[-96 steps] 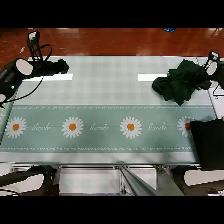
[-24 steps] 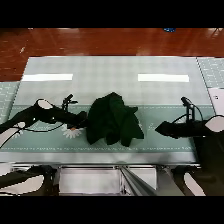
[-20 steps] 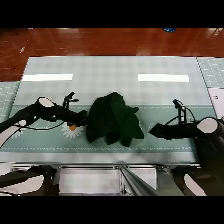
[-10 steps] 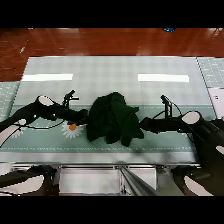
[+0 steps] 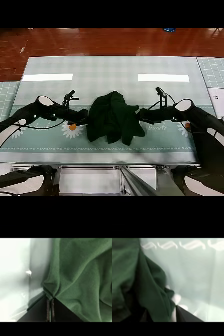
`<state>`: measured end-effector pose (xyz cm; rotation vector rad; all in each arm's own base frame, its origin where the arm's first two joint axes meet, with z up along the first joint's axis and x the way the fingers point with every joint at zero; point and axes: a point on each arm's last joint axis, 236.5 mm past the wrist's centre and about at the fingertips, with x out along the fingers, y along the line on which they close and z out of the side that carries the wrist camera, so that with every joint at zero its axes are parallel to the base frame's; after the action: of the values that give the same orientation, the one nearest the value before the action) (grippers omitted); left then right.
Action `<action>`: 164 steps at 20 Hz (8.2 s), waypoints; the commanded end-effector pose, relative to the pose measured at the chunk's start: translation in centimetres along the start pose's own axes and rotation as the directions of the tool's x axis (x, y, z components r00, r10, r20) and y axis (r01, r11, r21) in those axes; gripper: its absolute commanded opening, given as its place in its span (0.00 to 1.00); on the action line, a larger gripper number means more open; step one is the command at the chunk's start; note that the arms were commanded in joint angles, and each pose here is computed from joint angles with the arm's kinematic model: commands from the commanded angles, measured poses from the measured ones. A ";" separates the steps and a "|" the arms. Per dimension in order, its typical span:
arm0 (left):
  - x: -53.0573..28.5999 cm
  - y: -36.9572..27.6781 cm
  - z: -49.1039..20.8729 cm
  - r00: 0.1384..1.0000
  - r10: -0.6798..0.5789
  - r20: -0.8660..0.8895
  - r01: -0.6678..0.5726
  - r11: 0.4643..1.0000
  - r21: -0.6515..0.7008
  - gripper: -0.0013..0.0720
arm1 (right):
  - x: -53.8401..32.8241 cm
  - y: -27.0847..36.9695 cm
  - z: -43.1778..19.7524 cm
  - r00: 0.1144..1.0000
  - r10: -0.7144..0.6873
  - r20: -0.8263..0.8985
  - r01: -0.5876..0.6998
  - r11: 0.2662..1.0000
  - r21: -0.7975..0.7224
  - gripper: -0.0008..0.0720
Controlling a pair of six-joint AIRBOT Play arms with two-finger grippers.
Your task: Fold the shirts.
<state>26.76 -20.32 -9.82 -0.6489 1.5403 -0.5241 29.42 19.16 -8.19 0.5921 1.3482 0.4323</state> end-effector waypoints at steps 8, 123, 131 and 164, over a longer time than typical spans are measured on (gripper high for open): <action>-1.9 -1.4 2.7 0.996 -0.014 0.088 0.008 0.997 0.074 0.04 | 2.5 3.6 -1.0 0.993 0.072 -0.096 -0.085 0.987 -0.139 0.05; -54.7 -30.7 -14.7 -0.139 -0.273 0.952 -0.725 0.683 0.090 0.04 | -55.8 22.4 -3.5 0.343 0.000 0.939 0.584 0.783 -0.213 0.05; -50.0 -18.0 -8.3 0.111 0.071 0.991 -0.615 0.789 0.013 0.04 | -44.6 13.8 0.6 0.627 -0.169 0.760 0.468 0.862 -0.194 0.05; -12.9 9.9 18.9 0.967 0.238 0.092 -0.241 0.970 0.031 0.05 | -7.8 -10.6 17.9 0.979 -0.143 -0.144 0.139 0.990 -0.038 0.05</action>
<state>48.09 -2.93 -6.24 -0.4613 1.3706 -0.2986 48.63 3.16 -4.29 0.4952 1.3698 0.3763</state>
